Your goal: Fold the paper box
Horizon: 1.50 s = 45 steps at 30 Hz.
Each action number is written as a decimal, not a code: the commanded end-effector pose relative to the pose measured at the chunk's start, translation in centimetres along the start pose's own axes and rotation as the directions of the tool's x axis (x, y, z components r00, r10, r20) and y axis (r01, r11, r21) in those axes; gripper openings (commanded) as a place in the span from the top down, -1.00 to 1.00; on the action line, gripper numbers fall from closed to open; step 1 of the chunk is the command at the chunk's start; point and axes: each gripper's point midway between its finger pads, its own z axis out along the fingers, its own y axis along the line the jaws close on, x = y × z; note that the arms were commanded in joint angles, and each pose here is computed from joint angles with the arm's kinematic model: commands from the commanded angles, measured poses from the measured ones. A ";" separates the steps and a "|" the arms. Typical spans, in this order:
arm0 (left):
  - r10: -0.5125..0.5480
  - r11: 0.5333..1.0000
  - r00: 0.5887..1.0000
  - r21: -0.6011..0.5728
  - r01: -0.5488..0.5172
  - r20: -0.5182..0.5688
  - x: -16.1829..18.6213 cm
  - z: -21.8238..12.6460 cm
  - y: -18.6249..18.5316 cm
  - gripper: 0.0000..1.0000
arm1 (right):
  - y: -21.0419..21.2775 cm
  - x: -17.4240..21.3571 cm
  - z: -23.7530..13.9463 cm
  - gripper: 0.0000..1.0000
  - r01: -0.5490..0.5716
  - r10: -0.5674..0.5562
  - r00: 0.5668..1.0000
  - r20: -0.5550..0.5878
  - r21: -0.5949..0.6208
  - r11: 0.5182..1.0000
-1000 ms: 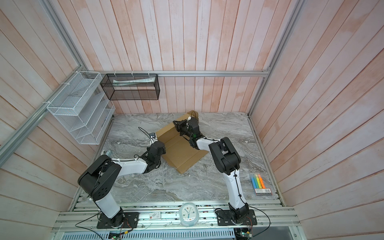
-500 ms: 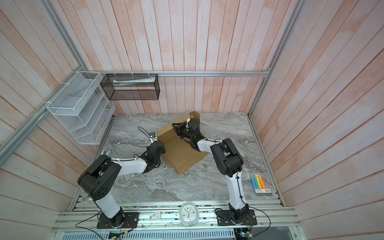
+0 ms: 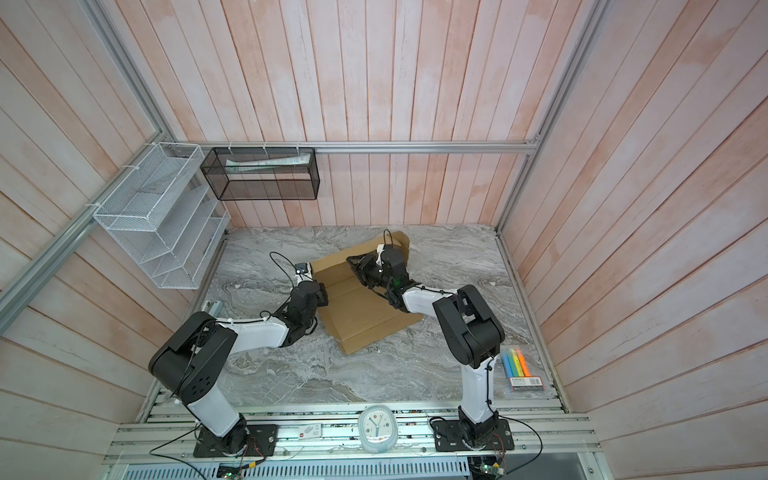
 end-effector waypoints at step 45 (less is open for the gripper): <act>0.247 0.932 0.964 0.250 -0.263 0.094 -2.8 0.4 -3.9 1.00 | 4.7 -3.0 0.3 0.60 0.480 -0.480 0.877 -0.011 0.040 0.877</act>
